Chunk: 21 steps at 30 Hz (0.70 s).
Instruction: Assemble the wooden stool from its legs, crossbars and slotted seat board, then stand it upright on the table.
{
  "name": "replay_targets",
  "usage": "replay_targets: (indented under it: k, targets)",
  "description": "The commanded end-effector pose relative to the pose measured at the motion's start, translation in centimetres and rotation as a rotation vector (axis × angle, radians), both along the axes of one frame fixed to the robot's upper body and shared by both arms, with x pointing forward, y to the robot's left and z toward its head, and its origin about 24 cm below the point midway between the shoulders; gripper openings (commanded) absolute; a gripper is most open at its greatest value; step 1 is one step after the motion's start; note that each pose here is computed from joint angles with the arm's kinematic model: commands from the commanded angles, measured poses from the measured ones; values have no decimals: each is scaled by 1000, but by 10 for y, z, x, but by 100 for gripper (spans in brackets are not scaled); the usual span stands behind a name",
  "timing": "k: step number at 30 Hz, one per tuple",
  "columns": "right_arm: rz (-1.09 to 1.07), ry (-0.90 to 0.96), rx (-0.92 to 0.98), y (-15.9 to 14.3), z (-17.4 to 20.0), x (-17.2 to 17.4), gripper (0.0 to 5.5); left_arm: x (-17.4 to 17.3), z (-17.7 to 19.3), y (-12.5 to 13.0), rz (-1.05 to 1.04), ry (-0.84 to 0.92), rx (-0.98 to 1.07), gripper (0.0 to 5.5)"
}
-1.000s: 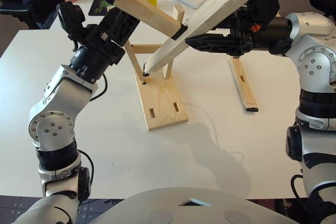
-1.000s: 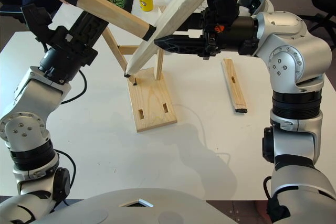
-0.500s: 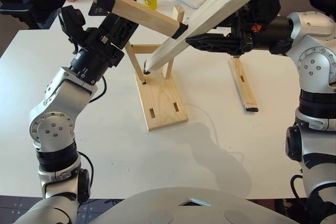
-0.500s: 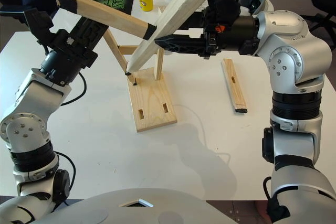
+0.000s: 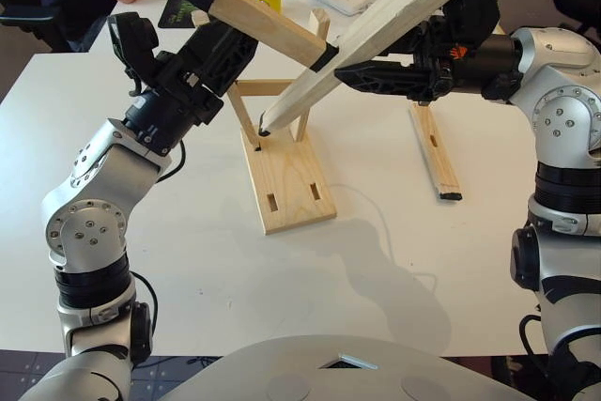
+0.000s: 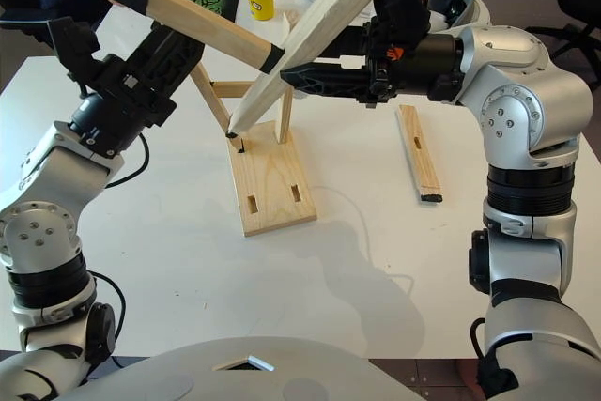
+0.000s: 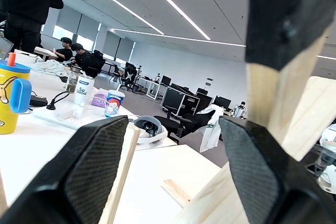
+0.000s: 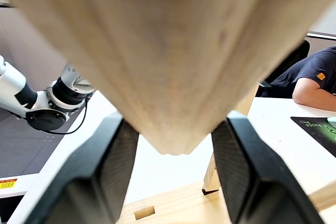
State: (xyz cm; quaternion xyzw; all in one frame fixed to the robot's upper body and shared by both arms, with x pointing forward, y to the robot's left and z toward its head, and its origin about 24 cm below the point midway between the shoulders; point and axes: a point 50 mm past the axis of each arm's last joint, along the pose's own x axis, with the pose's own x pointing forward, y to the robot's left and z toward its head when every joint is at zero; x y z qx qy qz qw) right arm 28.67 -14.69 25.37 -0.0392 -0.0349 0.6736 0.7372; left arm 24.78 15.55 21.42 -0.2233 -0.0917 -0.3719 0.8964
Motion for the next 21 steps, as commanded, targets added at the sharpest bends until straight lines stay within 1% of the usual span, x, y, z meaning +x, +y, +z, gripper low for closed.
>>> replay_targets:
  k: [1,12,14,19,21]
  targets:
    - [5,-7,10,1,3,-1,206,-3,-1,-1,-20,-7,36,321]
    - [-11,7,-5,-4,-1,4,206,-16,4,-4,-132,-51,42,321]
    - [-10,7,-5,-3,-1,3,206,-16,4,-4,-131,-52,38,298]
    - [3,7,-4,0,0,1,206,-12,8,-5,-88,-64,-3,221]
    - [3,8,-5,0,0,2,206,-12,8,-6,-85,-65,-6,201]
